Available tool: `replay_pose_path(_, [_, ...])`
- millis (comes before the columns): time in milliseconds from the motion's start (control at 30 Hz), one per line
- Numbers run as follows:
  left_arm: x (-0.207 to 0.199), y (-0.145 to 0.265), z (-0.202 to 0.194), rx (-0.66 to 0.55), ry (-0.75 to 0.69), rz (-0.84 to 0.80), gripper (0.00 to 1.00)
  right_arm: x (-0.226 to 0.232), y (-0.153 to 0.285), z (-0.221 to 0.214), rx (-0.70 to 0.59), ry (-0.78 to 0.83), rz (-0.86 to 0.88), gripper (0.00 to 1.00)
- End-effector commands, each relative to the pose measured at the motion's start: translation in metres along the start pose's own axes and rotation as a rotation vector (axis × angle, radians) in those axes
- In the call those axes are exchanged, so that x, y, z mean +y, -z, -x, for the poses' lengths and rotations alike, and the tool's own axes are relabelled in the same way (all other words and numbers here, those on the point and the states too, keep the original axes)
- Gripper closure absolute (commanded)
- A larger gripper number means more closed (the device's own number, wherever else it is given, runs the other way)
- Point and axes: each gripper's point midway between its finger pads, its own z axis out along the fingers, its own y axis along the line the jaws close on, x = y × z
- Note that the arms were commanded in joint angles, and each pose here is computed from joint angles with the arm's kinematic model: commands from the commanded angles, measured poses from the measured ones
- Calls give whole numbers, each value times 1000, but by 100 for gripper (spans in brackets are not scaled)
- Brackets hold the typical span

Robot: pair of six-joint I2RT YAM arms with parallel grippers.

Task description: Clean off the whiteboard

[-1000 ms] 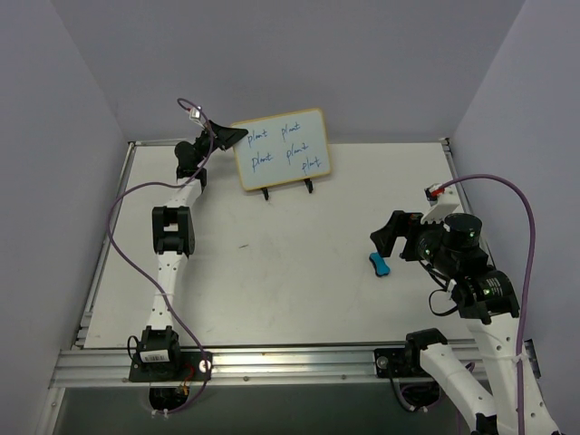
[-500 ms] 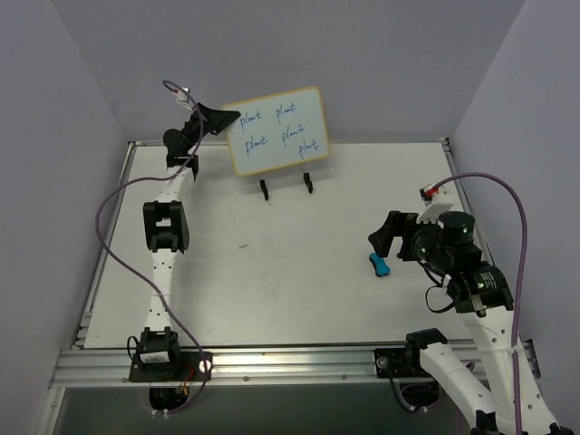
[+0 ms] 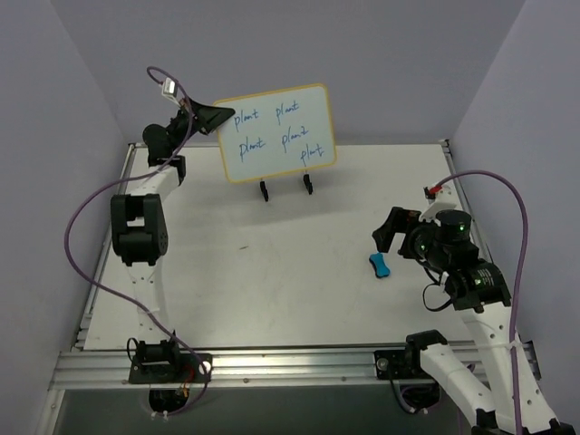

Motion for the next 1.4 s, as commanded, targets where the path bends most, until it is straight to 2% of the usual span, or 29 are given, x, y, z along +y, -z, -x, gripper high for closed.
replay_pose_path(0, [-90, -1, 11, -71, -155, -74, 98, -20, -5, 26, -78, -39, -149, 0])
replay_pose_path(67, [-101, 9, -11, -68, -127, -24, 98, -26, -6, 35, -91, -50, -194, 0])
replay_pose_path(200, [-113, 29, -57, -48, -196, 75, 98, -27, -10, 43, -71, -43, -218, 0])
replay_pose_path(233, [-138, 28, -70, -37, -224, 58, 98, -29, -9, 45, -78, -35, -230, 0])
replay_pose_path(267, [-117, 39, -91, -26, -169, 154, 98, -31, -8, 44, -73, -28, -245, 0])
replay_pose_path(300, [-116, 42, -102, -12, -229, 192, 98, -33, -7, 47, -75, -21, -258, 0])
replay_pose_path(333, [-137, 45, -109, -16, -265, 204, 98, -36, -6, 47, -68, -11, -275, 0])
replay_pose_path(367, [-119, 54, -145, 52, -210, 302, 98, -40, -5, 45, -50, 7, -296, 0])
replay_pose_path(400, [-117, 59, -148, 31, -279, 359, 98, -42, -7, 44, -33, 15, -310, 0])
replay_pose_path(433, [-136, 63, -153, 29, -303, 357, 98, -42, -7, 42, -17, 17, -312, 0])
replay_pose_path(500, [-123, 85, -178, 70, -267, 444, 98, -36, -12, 39, 1, 25, -276, 0])
replay_pose_path(533, [-137, 93, -179, 60, -274, 439, 98, -36, -13, 39, 6, 26, -273, 0])
replay_pose_path(700, [-159, 139, -209, 112, -284, 477, 98, -30, -30, 23, 74, 7, -221, 0])
replay_pose_path(867, [-161, 170, -245, 185, -232, 497, 98, -13, -53, 0, 148, -21, -110, 0])
replay_pose_path(1000, [-166, 182, -262, 211, -241, 517, 98, -45, -52, -5, 176, 17, -286, 0])
replay_pose_path(1167, [-157, 202, -274, 245, -246, 637, 98, -47, -79, -54, 393, 50, -285, 11])
replay_pose_path(1267, [-161, 210, -274, 233, -264, 663, 98, -57, -88, -74, 476, 83, -374, 11])
replay_pose_path(1367, [-161, 222, -266, 189, -282, 720, 98, -63, -104, -101, 559, 88, -389, 12])
